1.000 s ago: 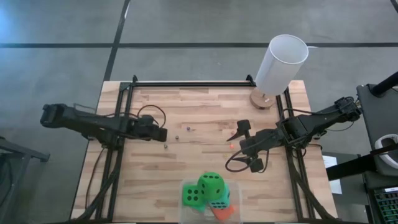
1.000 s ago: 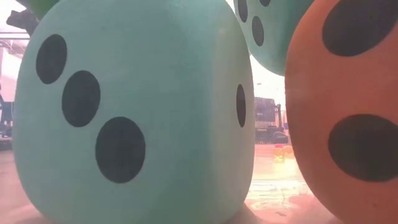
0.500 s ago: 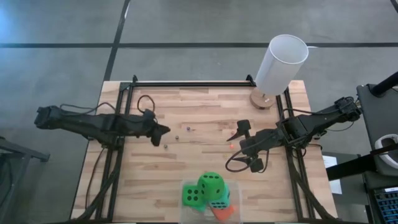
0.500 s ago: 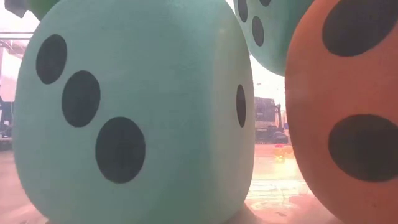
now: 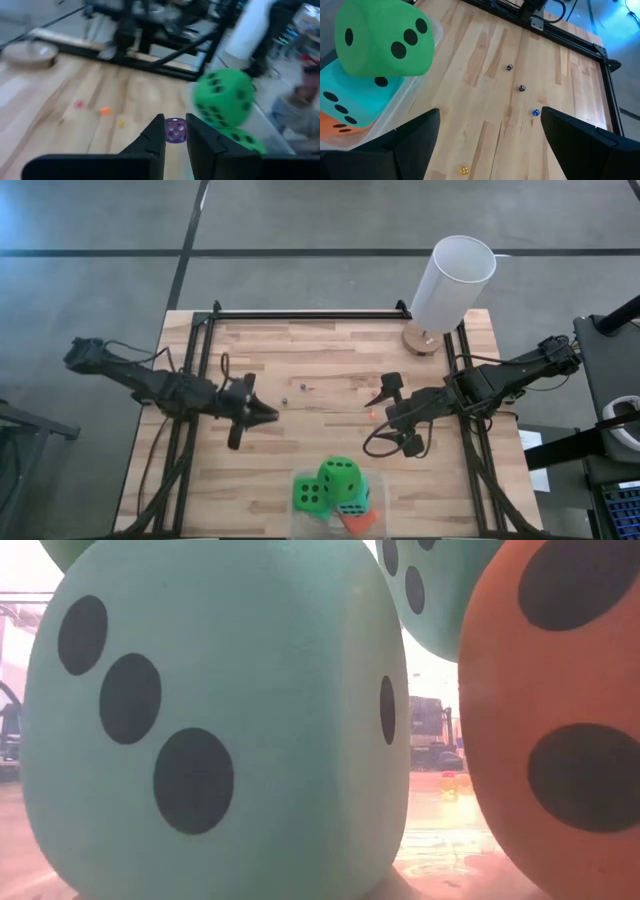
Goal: Pick & Place Dice
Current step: Put the small purple dice into the transparent bin
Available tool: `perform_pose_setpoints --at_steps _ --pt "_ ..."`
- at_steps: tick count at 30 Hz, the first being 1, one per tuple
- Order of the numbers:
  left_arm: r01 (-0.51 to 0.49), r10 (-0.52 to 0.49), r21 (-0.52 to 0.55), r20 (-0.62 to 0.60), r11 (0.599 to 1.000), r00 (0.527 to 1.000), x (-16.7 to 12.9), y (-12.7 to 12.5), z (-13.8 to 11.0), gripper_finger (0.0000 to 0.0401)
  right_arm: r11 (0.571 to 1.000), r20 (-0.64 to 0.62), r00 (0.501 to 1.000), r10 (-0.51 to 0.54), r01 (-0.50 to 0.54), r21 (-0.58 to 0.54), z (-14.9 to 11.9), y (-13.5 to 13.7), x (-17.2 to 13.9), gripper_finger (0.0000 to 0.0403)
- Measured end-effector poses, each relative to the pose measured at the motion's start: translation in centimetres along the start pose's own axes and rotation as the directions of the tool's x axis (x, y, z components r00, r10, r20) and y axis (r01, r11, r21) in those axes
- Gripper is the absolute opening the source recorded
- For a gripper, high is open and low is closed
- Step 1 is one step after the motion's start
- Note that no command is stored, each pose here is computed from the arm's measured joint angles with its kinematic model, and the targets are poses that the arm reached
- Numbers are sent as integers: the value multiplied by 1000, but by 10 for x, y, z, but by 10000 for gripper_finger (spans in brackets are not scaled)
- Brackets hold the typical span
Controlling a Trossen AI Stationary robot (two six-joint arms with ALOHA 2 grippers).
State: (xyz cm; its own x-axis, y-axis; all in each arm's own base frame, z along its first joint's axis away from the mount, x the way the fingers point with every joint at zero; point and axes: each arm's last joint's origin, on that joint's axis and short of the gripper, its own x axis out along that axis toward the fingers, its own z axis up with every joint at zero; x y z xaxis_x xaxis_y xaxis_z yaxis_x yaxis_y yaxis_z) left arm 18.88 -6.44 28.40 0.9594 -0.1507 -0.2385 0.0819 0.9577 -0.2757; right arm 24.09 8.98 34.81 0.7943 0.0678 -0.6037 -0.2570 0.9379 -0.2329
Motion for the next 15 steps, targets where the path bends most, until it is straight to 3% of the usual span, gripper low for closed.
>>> perform_pose_setpoints --at_steps 3,8,15 --pt "50 -49 114 -9 992 999 10 -24 11 58 1000 0 1000 0 0 0 0 0 0 343" --pt "112 -79 277 -129 954 989 38 -58 20 58 1000 -1 1000 0 0 1 0 0 0 343" --pt "147 -42 331 -305 932 951 82 -91 28 58 1000 -1 1000 0 0 13 0 0 0 343"
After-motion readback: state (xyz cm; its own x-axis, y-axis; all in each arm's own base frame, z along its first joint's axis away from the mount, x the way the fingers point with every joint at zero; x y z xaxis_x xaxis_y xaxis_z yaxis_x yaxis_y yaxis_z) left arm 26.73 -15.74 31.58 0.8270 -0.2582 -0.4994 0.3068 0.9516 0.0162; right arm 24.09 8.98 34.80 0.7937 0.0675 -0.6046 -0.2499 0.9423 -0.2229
